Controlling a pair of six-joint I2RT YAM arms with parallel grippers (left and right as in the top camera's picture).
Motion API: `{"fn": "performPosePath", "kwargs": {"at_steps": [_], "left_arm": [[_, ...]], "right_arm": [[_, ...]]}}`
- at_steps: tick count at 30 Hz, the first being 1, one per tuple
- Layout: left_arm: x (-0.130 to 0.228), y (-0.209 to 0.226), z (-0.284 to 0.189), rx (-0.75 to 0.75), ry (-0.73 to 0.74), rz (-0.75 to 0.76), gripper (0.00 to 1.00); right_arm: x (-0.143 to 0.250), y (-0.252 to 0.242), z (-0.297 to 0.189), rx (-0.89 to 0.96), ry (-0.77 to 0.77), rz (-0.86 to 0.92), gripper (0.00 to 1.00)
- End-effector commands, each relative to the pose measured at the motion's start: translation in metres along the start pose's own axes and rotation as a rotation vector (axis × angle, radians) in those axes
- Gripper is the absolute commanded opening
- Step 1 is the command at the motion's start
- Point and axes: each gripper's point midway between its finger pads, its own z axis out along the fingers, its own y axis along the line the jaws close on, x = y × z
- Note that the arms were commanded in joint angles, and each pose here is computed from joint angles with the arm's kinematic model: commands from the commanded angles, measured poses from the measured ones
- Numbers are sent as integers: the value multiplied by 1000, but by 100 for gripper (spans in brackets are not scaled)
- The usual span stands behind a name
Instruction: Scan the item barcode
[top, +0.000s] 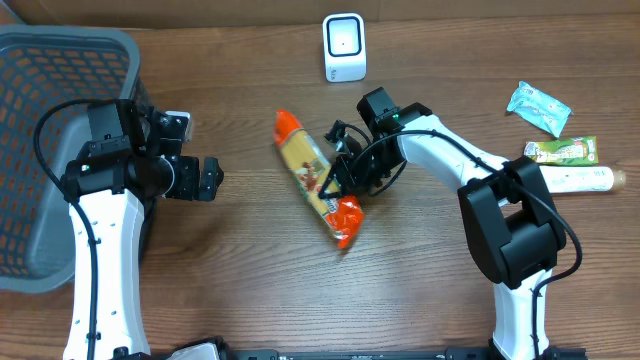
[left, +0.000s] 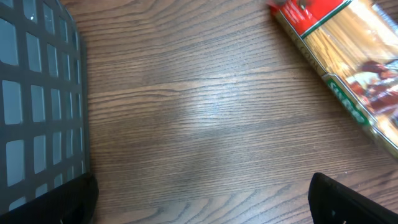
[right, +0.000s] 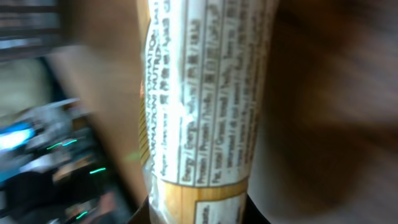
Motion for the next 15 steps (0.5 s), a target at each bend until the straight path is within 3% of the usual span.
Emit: {"fn": "performPosePath", "kwargs": {"at_steps": [1, 5, 6, 10, 15], "left_arm": [[-6, -1, -3, 5, -15, 23, 100], [-6, -1, -3, 5, -15, 23, 100], [-6, -1, -3, 5, -14, 23, 100], [-6, -1, -3, 5, -14, 23, 100], [-6, -1, -3, 5, -14, 23, 100]], "right_arm": [[-12, -36, -36, 344, -102, 41, 4], [-12, -63, -81, 704, -206, 114, 4], [-7, -71, -103, 884, -244, 139, 4], [14, -76, -132, 1252, -263, 143, 4], [34, -64, -90, 1277, -172, 34, 4]]}}
